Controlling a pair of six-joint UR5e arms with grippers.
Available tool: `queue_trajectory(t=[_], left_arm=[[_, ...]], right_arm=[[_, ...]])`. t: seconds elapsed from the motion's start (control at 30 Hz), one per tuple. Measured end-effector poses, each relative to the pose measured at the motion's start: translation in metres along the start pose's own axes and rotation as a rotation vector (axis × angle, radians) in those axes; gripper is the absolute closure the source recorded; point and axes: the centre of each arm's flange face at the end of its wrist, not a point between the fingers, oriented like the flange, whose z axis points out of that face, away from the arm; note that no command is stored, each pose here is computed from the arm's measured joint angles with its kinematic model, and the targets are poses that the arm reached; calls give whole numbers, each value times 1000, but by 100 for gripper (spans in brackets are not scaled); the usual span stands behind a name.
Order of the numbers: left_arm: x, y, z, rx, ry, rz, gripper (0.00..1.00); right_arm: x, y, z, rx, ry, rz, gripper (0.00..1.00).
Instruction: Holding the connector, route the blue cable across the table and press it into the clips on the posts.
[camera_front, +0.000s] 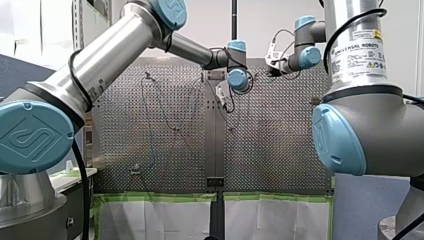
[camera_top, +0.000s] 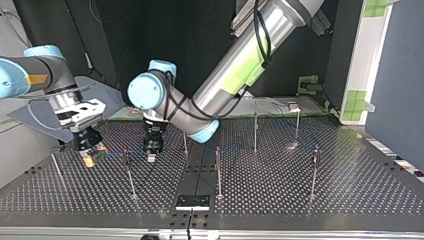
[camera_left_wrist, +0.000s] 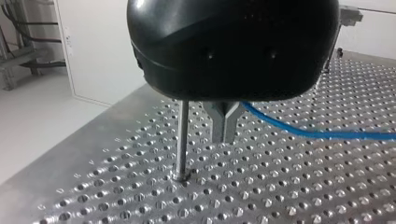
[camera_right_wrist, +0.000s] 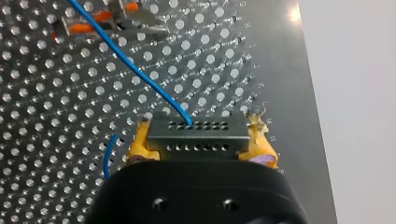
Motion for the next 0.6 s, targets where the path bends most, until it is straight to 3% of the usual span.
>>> queue_trajectory(t=[0.3,0.47,0.53,0.57,0.6], left_arm=[[-16,18,20,-17,-31,-7,98],[-18,27,24,-29,-27,-2,89],[-17,27,23,-27,-19,2,67],[-16,26,22,-25,-15,3,67],[-15,24,20,-22,-8,4,55]], right_arm=[[1,8,0,-8,6,-1,100],[2,14,0,-15,10,-2,100],[3,15,0,-16,11,-4,100],[3,15,0,-17,11,-5,100],[3,15,0,-17,11,-5,100]])
